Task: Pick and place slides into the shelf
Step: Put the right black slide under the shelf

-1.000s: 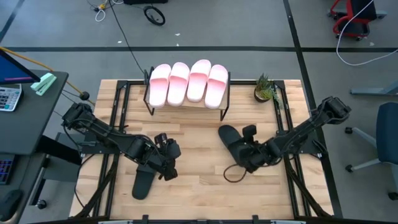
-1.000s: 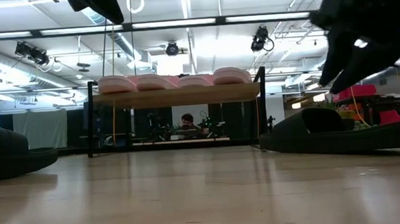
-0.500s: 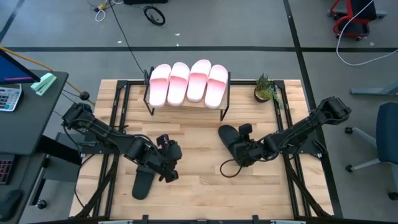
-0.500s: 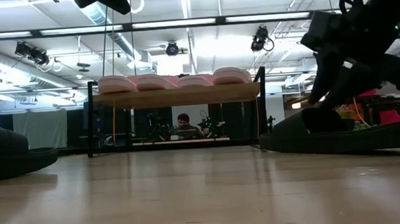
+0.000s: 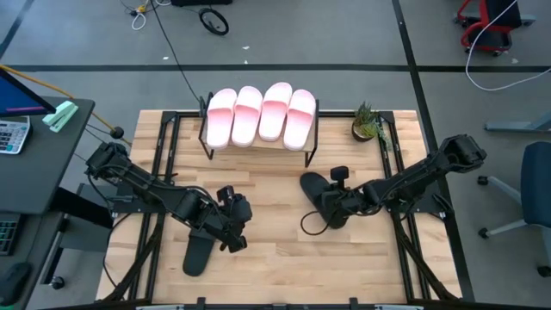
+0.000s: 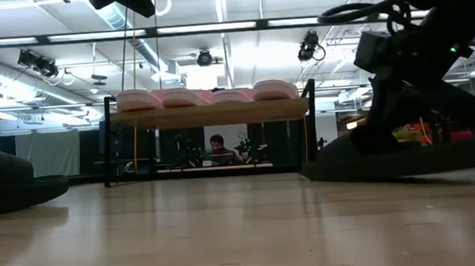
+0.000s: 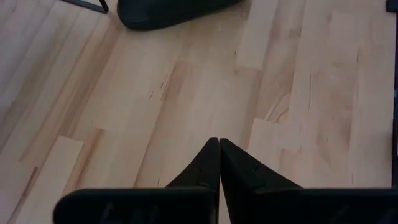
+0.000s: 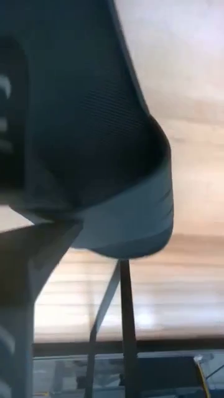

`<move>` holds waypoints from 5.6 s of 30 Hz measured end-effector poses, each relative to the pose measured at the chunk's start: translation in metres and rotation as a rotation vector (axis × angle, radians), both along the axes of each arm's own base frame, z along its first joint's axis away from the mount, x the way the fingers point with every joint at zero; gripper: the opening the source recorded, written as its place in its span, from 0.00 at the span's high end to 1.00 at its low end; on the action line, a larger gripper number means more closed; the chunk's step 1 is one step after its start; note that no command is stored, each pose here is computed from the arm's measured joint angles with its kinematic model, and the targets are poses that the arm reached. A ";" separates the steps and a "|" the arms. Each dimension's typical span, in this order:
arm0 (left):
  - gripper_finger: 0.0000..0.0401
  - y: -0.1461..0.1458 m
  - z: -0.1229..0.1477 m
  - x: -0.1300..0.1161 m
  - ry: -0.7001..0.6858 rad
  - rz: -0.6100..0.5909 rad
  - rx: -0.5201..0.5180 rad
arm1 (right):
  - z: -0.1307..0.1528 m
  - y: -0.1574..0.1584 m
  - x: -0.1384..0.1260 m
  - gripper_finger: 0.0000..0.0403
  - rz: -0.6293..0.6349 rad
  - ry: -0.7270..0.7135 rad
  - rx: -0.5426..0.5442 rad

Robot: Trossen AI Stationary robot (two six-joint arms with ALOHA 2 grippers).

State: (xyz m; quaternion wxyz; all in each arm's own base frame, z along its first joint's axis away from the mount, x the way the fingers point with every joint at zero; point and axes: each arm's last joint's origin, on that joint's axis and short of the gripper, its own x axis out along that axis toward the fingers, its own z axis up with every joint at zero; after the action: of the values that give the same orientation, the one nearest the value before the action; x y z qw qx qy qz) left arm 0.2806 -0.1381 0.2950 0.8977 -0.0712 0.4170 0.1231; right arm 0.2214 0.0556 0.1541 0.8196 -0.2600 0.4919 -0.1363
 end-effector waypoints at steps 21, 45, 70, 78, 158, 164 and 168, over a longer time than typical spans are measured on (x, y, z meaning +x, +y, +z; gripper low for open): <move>0.97 0.005 0.003 0.008 -0.062 0.042 -0.044 | 0.024 0.033 0.056 0.98 -0.099 -0.584 0.268; 0.98 -0.008 0.005 0.005 -0.090 -0.011 -0.042 | 0.010 -0.021 0.159 0.94 -0.400 -0.171 0.085; 0.96 -0.035 0.006 -0.010 -0.099 -0.060 -0.102 | 0.015 -0.004 0.155 0.79 -0.412 -0.171 0.309; 0.97 -0.046 -0.002 -0.011 -0.090 -0.079 -0.075 | 0.019 0.018 0.149 0.80 -0.361 -0.167 0.340; 0.98 0.018 -0.154 0.129 -0.122 0.107 0.211 | 0.018 -0.046 0.142 0.88 -0.481 -0.132 0.275; 0.98 0.018 -0.154 0.129 -0.125 0.110 0.214 | 0.018 -0.046 0.143 0.77 -0.439 -0.105 0.329; 0.99 0.012 -0.154 0.128 -0.126 0.094 0.213 | 0.018 -0.041 0.143 0.73 -0.409 -0.093 0.324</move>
State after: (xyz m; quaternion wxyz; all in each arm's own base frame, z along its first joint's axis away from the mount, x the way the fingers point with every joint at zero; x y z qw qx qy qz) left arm 0.4082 -0.1261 0.1414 0.9179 -0.0025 0.3404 0.2038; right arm 0.3643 0.0149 0.1723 0.8277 -0.0142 0.5116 -0.2304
